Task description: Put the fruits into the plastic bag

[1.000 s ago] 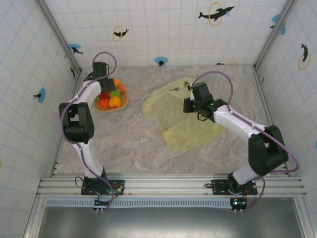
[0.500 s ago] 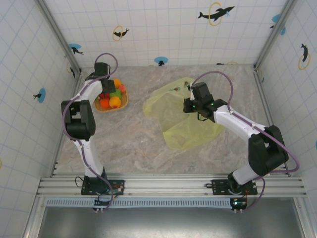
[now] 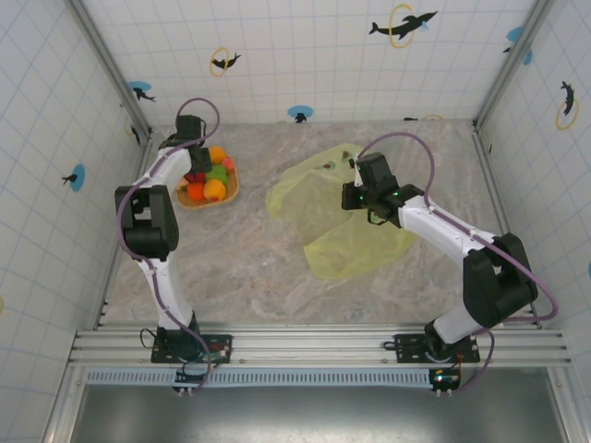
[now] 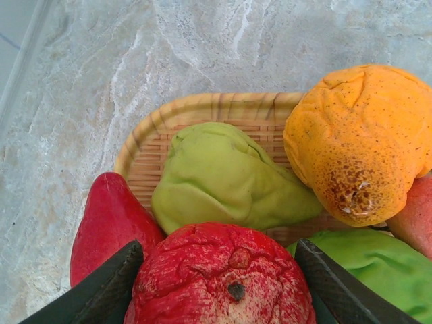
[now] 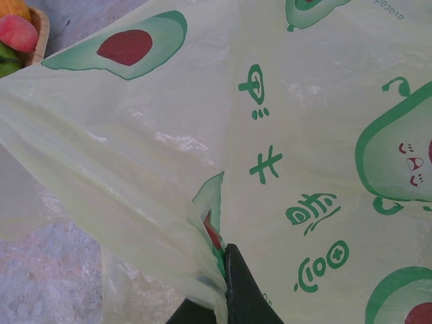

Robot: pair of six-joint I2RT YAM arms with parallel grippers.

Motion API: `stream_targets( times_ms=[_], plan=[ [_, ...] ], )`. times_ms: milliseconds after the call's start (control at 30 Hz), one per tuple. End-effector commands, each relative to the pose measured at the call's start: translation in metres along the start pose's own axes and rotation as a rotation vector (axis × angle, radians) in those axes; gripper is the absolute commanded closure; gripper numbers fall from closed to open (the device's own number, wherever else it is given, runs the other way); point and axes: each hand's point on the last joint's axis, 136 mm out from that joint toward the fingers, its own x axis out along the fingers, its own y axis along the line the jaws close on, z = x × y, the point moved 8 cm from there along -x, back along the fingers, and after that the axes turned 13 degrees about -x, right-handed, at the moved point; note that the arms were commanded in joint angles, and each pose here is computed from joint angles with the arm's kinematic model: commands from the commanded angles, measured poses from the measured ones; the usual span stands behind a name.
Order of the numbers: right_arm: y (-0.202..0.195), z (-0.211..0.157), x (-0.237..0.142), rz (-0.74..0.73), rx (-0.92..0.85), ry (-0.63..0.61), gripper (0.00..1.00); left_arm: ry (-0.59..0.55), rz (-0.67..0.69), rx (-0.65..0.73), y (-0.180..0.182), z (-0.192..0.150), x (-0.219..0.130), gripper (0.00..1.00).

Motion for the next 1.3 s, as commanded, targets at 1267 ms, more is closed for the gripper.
stream_targets(
  times_ms=[1267],
  plan=[
    [0.008,0.031,-0.028,0.305,0.187,-0.002,1.00,-0.138,-0.869,0.178,-0.130,-0.254,-0.208,0.56]
  ],
)
